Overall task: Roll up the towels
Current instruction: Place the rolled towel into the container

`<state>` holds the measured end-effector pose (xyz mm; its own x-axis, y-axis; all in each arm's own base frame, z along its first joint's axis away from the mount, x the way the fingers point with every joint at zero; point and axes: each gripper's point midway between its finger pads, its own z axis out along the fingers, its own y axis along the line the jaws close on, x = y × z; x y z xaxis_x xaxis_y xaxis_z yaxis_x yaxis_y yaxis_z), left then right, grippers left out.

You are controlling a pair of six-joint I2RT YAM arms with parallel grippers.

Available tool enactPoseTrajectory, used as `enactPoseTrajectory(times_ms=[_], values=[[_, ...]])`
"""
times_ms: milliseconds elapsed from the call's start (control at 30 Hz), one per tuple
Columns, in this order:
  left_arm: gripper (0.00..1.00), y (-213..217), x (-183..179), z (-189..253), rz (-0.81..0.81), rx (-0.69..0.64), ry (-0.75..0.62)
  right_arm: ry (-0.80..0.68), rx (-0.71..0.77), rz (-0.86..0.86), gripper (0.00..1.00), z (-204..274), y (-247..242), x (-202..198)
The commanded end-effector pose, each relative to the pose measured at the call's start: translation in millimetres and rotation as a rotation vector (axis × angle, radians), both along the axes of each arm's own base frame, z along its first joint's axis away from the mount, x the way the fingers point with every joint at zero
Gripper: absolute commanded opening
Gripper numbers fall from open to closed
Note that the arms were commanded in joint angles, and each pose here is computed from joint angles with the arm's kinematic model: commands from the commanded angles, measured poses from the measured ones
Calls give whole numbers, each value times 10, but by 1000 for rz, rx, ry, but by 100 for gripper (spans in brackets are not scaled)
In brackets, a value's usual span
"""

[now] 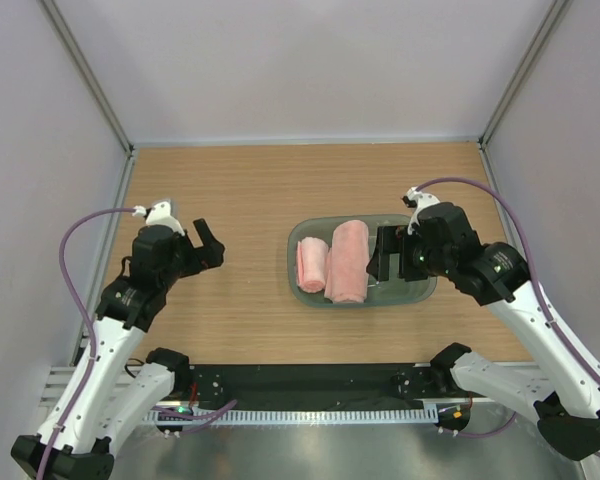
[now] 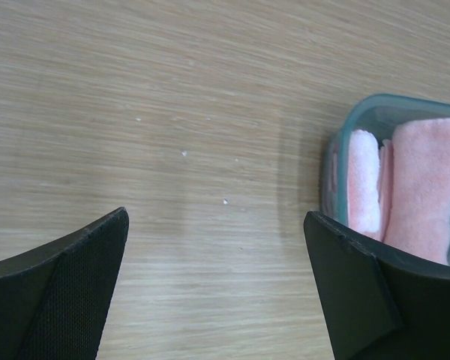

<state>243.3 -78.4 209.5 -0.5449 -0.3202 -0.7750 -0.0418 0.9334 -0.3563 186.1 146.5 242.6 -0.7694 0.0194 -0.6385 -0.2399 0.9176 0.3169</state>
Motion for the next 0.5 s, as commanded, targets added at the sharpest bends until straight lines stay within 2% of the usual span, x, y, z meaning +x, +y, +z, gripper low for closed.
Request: enactPoseTrajectory(times_ms=[0, 67, 100, 133, 200, 333, 467], values=[[100, 252, 149, 176, 107, 88, -123, -23, -48, 9, 96, -51, -74, 7], [100, 310, 246, 172, 112, 137, -205, -21, -65, 3, 96, -83, -94, 25], [100, 437, 289, 169, 174, 175, -235, -22, -69, 3, 96, -88, -96, 35], [100, 532, 284, -60, 207, 223, -210, -26, -72, 6, 96, -85, -91, 44], [100, 709, 365, -41, 285, 295, -294, -40, -67, 3, 96, -63, -87, 64], [97, 793, 501, -229, 310, 379, -393, -71, -43, 5, 96, -13, -56, 98], [97, 1014, 562, -446, 487, 395, -353, -79, -38, 17, 97, 4, -34, 106]])
